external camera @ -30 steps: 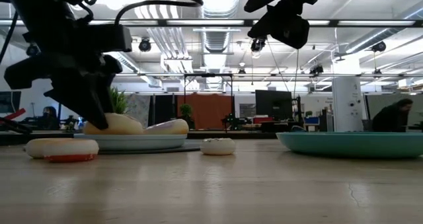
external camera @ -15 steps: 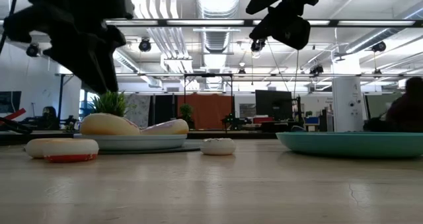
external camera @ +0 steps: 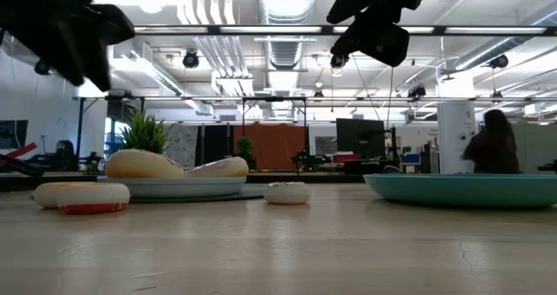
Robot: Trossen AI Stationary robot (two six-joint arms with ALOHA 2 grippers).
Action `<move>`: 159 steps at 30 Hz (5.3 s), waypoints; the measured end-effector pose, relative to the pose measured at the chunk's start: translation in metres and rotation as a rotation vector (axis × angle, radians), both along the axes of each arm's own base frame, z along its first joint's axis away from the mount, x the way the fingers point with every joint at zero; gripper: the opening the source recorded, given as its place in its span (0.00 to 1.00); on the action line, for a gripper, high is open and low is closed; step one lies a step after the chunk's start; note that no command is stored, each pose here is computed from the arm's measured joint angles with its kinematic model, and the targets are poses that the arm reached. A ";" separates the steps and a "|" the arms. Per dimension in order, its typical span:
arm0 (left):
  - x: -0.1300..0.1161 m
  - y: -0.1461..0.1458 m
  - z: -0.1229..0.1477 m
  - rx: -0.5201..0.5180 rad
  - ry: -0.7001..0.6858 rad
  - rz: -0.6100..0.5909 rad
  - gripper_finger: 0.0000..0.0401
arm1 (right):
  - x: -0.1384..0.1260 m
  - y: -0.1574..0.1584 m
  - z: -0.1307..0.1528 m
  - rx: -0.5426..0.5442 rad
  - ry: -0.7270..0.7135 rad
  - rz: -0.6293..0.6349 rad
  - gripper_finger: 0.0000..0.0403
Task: Pick & Place donuts
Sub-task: Put the small red donut on the green plate
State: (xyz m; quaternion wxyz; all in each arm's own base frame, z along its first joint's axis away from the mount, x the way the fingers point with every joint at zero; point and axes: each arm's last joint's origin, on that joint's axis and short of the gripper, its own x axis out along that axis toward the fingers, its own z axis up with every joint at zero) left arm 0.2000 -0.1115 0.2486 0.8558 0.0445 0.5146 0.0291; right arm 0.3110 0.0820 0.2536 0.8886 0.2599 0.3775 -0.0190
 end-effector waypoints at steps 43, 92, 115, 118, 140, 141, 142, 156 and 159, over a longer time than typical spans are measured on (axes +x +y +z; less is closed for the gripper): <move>0.027 -0.040 -0.009 -0.349 -0.226 0.120 0.00 | 0.009 -0.017 0.010 -0.194 -0.117 0.207 0.42; 0.066 0.064 0.052 -0.704 -0.753 0.146 0.00 | 0.044 -0.013 0.054 -0.797 -0.370 0.511 0.42; 0.076 0.062 0.046 -0.746 -0.743 0.153 0.00 | 0.041 -0.013 0.050 -0.756 -0.323 0.530 0.12; 0.076 0.063 0.046 -0.725 -0.766 0.211 0.01 | 0.039 -0.014 0.046 -0.714 -0.278 0.513 0.07; 0.071 0.058 0.041 -0.581 -0.774 0.340 0.41 | -0.040 -0.050 -0.063 0.240 0.642 0.251 0.03; 0.071 0.056 0.040 -0.578 -0.767 0.338 0.41 | -0.043 -0.050 -0.070 0.253 0.652 0.238 0.04; 0.070 0.054 0.040 -0.576 -0.763 0.336 0.41 | -0.046 -0.050 -0.076 0.268 0.663 0.228 0.04; 0.063 0.037 0.035 -0.545 -0.737 0.378 0.41 | -0.044 -0.050 -0.093 0.288 0.561 0.149 0.07; 0.063 0.037 0.035 -0.541 -0.740 0.382 0.41 | -0.047 -0.051 -0.097 0.249 0.576 0.117 0.12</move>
